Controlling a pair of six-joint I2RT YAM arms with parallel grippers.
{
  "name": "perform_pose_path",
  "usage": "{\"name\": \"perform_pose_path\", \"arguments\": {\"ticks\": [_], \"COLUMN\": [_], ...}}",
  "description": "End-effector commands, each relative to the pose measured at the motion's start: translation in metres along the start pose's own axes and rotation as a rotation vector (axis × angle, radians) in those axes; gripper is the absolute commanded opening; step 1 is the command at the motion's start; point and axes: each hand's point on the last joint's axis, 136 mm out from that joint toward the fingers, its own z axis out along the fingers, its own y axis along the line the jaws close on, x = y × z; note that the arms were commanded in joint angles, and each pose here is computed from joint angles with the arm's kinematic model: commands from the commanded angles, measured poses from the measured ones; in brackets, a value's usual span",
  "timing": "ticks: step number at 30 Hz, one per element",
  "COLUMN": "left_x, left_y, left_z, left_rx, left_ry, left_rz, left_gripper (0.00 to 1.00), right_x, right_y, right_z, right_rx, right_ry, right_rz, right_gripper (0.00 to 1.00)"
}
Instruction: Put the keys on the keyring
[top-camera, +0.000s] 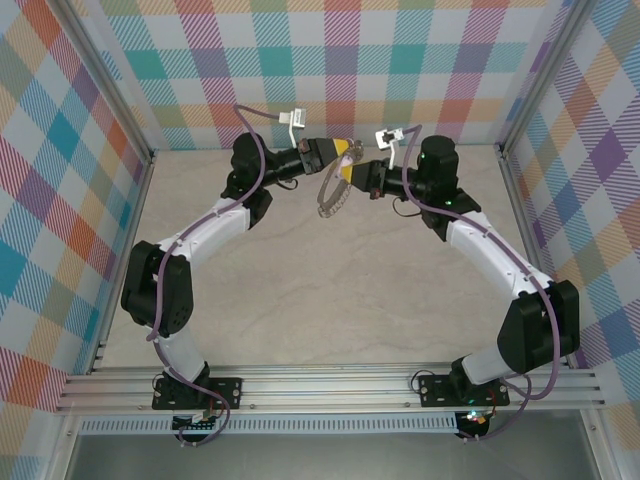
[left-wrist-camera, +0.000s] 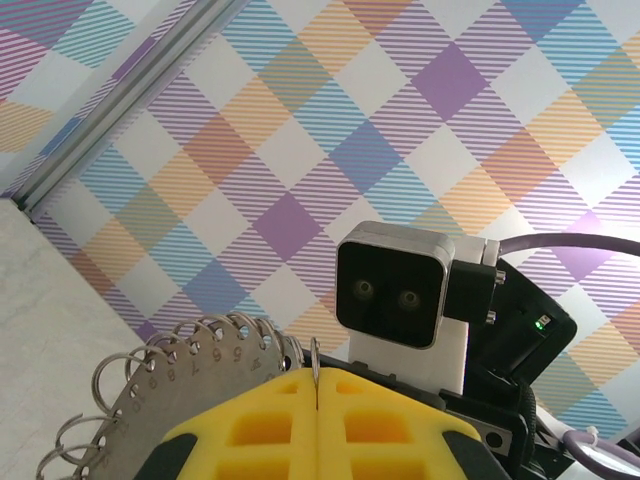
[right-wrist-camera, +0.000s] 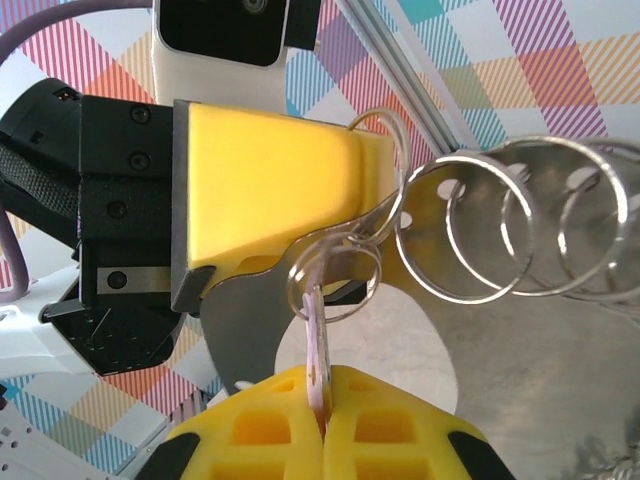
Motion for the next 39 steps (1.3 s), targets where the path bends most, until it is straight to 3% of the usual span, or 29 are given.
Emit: {"name": "perform_pose_path", "arguments": {"ticks": [1, 13, 15, 18, 28, 39], "left_x": [-0.020, -0.017, -0.016, -0.016, -0.016, -0.025], "left_y": [-0.038, -0.032, -0.032, -0.031, -0.035, -0.040], "left_z": [-0.006, -0.009, -0.009, -0.009, -0.009, -0.014], "left_rx": [0.058, 0.049, 0.050, 0.054, 0.082, 0.091], "left_ry": [-0.082, -0.104, -0.104, -0.104, -0.105, -0.166], "left_rz": [0.074, 0.053, 0.055, 0.059, 0.061, 0.029], "left_gripper": [0.00, 0.00, 0.00, 0.00, 0.00, 0.00], "right_x": [0.003, 0.012, 0.012, 0.005, -0.046, -0.089], "right_y": [0.017, 0.014, 0.014, 0.015, 0.018, 0.010], "right_z": [0.007, 0.017, 0.011, -0.004, -0.058, -0.043], "right_rx": [-0.042, -0.055, -0.037, -0.025, 0.050, -0.099], "right_ry": [0.029, 0.086, 0.080, 0.047, -0.193, -0.358], "right_rz": [-0.032, 0.009, 0.011, 0.021, 0.048, 0.221], "right_gripper": [0.00, 0.02, 0.22, 0.37, 0.41, 0.36]}}
